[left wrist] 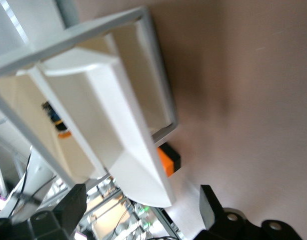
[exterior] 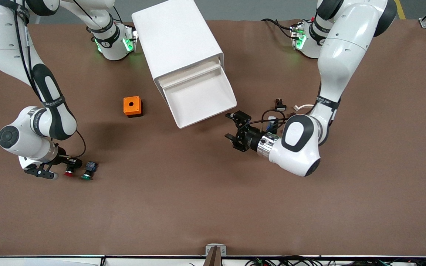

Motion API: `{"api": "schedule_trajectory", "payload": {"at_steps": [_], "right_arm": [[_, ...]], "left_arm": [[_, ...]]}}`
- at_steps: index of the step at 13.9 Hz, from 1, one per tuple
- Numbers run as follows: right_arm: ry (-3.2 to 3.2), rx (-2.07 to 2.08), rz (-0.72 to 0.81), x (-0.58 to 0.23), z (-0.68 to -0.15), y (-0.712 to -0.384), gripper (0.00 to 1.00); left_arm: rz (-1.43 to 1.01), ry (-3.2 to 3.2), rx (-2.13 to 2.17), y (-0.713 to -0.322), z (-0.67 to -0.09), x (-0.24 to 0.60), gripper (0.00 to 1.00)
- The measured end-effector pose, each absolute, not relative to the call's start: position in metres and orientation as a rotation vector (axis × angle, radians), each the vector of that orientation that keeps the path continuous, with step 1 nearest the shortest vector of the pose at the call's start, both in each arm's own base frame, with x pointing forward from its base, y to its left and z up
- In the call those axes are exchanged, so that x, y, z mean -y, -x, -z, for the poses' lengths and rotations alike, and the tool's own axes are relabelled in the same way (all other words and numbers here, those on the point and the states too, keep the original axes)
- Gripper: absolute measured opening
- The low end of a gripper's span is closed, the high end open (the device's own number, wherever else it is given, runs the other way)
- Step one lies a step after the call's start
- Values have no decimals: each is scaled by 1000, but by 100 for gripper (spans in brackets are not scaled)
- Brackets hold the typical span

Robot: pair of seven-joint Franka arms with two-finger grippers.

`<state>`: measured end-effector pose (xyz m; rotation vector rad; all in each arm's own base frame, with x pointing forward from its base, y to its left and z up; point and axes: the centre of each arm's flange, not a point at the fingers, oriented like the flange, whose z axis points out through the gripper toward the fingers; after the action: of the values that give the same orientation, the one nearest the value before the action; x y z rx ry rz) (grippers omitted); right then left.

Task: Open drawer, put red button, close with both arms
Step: 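Pull the drawer open with the left gripper while the right gripper grasps the red button, then carry the red button into the open drawer with the right gripper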

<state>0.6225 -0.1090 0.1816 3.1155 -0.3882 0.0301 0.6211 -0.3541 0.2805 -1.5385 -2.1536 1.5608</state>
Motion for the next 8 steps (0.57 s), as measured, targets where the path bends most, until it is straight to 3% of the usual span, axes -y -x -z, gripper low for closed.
{"api": "schedule_trajectory", "payload": {"at_steps": [1, 6, 8], "right_arm": [[-3116, 387, -31, 109, -182, -623, 41], [-3121, 378, -5, 108, -192, -630, 41], [-3132, 386, 52, 100, -223, -636, 41]], "left_arm": [[-1464, 1636, 2163, -628, -288, 340, 100], [-957, 2068, 2152, -646, -375, 284, 100], [-789, 2186, 2110, -648, -401, 267, 100]]}}
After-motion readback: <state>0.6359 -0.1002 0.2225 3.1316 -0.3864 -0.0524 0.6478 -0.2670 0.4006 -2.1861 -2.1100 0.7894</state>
